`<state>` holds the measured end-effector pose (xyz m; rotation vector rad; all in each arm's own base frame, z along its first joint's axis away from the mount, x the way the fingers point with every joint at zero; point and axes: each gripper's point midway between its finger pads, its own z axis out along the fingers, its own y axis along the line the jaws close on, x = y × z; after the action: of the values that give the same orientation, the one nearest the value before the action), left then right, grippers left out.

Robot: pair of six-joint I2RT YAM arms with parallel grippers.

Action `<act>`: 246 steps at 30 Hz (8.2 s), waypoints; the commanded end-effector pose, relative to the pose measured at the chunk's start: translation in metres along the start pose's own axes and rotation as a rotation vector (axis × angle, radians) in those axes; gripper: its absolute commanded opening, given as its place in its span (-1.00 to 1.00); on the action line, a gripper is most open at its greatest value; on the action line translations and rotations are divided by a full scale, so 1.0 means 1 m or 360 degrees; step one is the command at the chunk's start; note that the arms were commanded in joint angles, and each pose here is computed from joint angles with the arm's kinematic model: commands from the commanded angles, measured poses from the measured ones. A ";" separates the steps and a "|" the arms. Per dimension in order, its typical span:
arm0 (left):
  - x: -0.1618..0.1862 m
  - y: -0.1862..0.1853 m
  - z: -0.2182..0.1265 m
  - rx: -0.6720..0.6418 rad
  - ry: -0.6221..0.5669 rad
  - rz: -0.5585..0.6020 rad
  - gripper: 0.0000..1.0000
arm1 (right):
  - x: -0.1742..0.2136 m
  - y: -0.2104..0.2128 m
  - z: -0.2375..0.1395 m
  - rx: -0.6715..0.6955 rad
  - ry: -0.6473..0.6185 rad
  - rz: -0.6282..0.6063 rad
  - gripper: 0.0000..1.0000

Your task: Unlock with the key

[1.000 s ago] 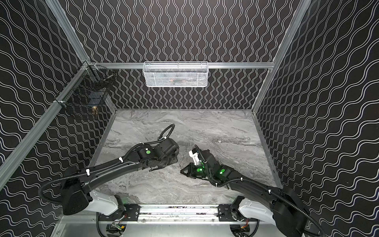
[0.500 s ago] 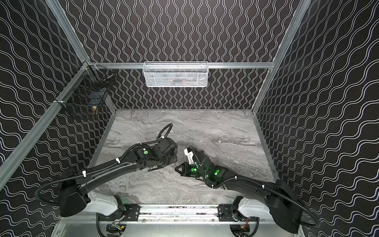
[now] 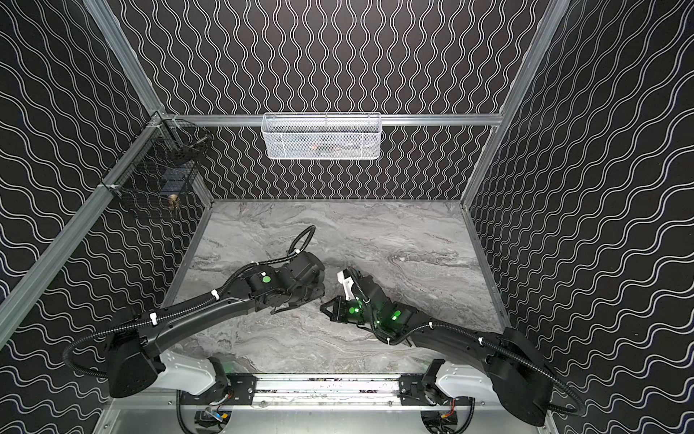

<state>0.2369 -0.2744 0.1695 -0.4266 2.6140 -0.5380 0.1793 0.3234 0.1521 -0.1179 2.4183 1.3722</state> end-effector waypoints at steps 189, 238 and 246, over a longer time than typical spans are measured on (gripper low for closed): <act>-0.030 -0.057 -0.066 0.0687 -0.0174 -0.0390 -0.96 | -0.056 0.064 -0.024 -0.0314 -0.0446 0.0026 -1.00; -0.046 -0.040 -0.067 0.0509 -0.0344 -0.0298 -0.98 | -0.070 0.061 -0.025 -0.0077 -0.0475 -0.0026 -0.59; -0.048 -0.043 -0.070 0.0528 -0.0352 -0.0304 -0.99 | -0.067 0.057 -0.020 -0.0059 -0.0448 -0.0011 -0.78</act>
<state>0.2484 -0.2702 0.2464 -0.5863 2.2928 -0.8644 0.2220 0.3298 0.2340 0.0380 2.1481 1.3354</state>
